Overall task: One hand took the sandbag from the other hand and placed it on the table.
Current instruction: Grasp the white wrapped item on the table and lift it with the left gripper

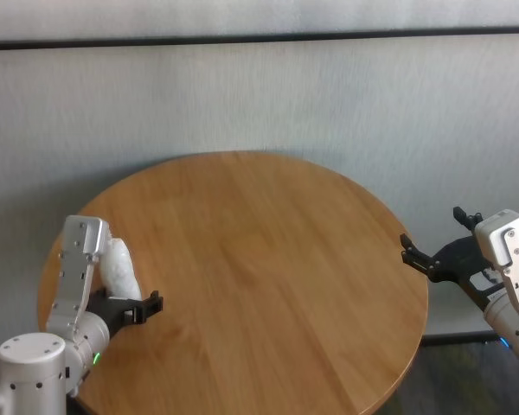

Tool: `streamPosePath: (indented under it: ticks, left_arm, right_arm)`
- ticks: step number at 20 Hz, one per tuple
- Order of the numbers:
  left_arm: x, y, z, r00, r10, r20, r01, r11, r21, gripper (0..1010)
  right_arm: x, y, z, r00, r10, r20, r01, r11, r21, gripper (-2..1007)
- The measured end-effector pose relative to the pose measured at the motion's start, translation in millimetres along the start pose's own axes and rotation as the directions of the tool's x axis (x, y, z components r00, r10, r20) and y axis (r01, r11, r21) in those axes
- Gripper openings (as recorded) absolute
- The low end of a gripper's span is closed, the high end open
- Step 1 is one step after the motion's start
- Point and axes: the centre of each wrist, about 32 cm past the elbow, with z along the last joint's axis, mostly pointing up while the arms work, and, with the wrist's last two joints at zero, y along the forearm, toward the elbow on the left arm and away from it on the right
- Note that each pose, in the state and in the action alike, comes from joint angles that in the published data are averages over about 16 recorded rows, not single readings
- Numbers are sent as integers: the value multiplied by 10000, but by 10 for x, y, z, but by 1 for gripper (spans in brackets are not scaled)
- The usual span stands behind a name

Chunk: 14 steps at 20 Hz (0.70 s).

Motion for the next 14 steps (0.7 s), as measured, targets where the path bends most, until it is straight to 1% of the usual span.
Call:
streamPosePath:
  ticks: [10, 14]
  left_arm:
    - [5, -4, -26, 10000, -30, -35, 30, 10000, -12, 998]
    - [4, -3, -25, 10000, -28, -58, 28, 10000, -10, 974]
  right_arm:
    - [0, 0, 0, 10000, 0, 0, 0, 10000, 0, 1003]
    - [0, 0, 0, 10000, 0, 0, 0, 10000, 0, 1003]
